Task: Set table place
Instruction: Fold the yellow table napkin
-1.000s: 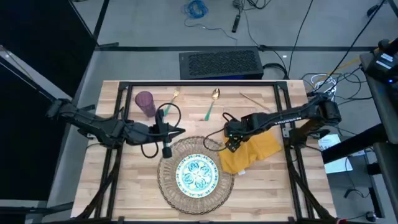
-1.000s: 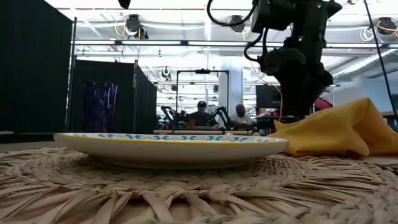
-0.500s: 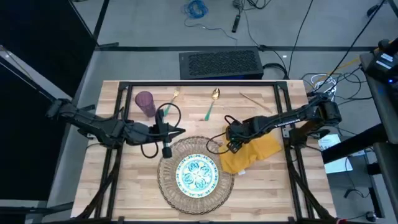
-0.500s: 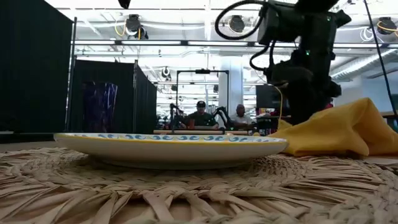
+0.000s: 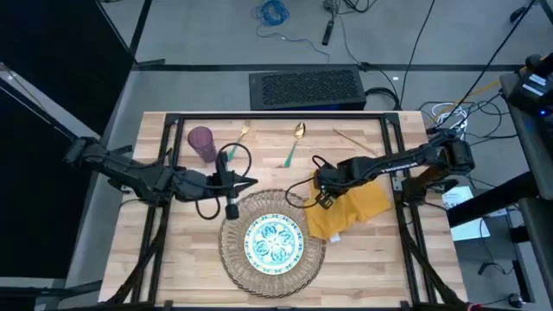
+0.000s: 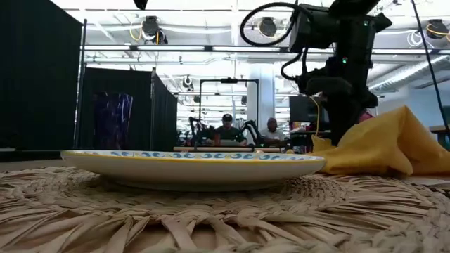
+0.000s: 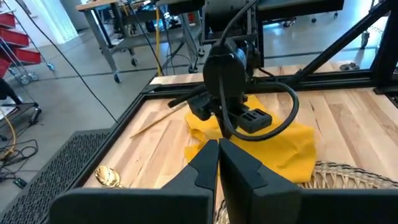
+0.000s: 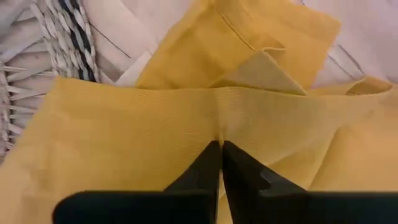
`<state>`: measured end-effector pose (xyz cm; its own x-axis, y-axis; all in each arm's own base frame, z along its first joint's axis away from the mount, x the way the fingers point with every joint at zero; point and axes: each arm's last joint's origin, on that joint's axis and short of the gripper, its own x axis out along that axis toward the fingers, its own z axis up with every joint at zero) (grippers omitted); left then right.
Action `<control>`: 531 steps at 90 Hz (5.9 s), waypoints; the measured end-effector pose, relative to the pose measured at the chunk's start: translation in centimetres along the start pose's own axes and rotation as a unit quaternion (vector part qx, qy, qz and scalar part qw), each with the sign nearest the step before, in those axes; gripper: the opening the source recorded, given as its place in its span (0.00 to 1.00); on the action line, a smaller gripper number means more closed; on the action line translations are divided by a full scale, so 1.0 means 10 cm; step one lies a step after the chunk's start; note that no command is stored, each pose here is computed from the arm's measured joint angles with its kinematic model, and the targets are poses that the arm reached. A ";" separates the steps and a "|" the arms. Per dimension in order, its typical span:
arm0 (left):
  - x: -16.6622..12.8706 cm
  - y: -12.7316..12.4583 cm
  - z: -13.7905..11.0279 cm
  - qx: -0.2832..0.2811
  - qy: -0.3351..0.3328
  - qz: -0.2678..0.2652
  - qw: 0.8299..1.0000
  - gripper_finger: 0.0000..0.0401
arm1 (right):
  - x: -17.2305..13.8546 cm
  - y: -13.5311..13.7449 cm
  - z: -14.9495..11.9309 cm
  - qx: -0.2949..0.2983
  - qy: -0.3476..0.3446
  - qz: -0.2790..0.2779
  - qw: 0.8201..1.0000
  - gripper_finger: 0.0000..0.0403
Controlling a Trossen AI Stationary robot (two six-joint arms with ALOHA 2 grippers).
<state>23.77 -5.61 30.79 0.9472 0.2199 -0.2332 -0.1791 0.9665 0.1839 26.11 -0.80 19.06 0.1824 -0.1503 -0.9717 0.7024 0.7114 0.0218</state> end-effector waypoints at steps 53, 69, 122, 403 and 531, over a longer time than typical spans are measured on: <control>0.00 0.00 -0.02 0.004 0.008 0.000 1.000 0.00 | -0.88 -0.03 -0.22 0.017 0.018 -0.006 1.000 0.00; 0.00 0.00 -0.02 0.004 0.008 0.000 1.000 0.00 | -0.97 0.11 -0.44 0.018 0.033 0.027 0.999 0.00; 0.00 0.00 0.00 -0.009 0.002 0.000 1.000 0.00 | -1.13 0.12 -0.54 0.024 -0.051 0.034 0.998 0.06; -0.01 -0.03 -0.03 -0.016 0.013 -0.006 1.000 0.00 | -1.29 0.11 -0.81 0.052 0.017 -0.109 0.993 0.00; -0.02 -0.03 -0.05 -0.018 0.026 -0.002 1.000 0.00 | -1.25 0.09 -0.04 -0.018 -0.163 -0.100 0.981 0.00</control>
<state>23.52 -5.88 30.25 0.9333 0.2212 -0.2831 -0.1849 0.9713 0.1494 24.23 2.01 31.15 0.2585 -0.4963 -0.8288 0.7228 0.6686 -0.1749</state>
